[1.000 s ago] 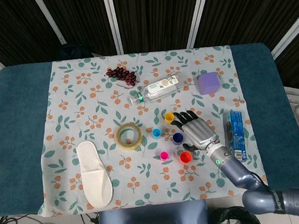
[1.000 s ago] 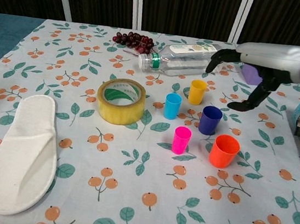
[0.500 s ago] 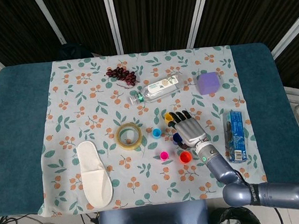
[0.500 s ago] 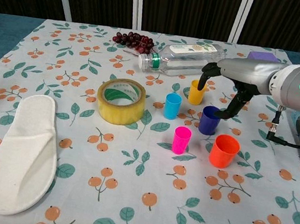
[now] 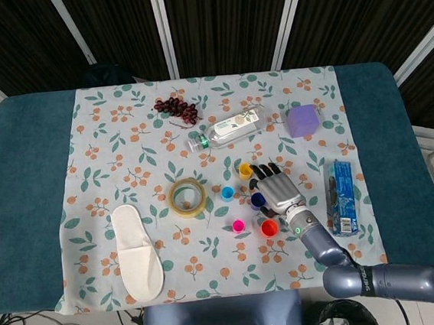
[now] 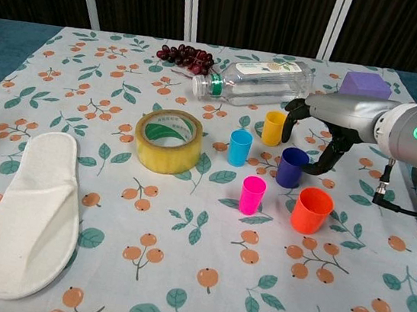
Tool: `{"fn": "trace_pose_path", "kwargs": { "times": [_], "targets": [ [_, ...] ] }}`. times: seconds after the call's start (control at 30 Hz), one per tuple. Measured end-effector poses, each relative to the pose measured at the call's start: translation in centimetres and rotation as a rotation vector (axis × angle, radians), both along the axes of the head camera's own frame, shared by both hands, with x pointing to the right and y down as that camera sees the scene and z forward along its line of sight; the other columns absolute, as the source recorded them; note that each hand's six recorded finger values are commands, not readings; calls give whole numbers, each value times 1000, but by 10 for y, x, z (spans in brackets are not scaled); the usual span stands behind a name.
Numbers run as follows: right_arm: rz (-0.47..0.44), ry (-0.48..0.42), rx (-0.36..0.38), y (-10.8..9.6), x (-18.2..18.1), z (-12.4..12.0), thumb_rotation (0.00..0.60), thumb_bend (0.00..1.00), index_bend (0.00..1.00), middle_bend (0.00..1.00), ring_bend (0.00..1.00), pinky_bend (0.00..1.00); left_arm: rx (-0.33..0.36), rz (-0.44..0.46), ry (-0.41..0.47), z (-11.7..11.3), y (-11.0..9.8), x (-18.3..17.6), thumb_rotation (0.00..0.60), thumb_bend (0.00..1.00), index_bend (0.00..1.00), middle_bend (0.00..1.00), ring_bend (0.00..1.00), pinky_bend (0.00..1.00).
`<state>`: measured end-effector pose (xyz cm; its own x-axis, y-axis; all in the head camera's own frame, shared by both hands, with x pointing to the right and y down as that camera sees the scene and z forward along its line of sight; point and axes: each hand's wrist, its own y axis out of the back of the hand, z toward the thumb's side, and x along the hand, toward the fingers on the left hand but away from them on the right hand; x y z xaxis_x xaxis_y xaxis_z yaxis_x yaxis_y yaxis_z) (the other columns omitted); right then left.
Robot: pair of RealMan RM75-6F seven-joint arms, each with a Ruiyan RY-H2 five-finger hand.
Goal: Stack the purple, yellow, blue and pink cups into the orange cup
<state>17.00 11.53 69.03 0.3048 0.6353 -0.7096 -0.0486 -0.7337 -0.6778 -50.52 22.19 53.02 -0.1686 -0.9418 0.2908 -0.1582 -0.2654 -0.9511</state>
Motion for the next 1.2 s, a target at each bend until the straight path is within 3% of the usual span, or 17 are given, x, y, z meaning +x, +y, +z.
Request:
{"fn": "trace_pose_path", "kwargs": {
  "times": [0.8, 1.0, 1.2],
  "targets": [
    [20, -29, 7, -1, -1, 5, 600, 394, 459, 0, 1, 7, -2, -3, -4, 0, 0, -1, 600, 798, 169, 22, 0, 0],
    [18, -43, 38, -9, 0, -14, 600, 394, 459, 0, 1, 9, -2, -3, -3, 0, 0, -1, 600, 798, 169, 22, 0, 0],
    [-6, -52, 60, -10, 7, -50, 600, 394, 459, 0, 1, 7, 0, -3, 0, 0, -1, -1, 600, 798, 169, 22, 0, 0]
  ]
}}
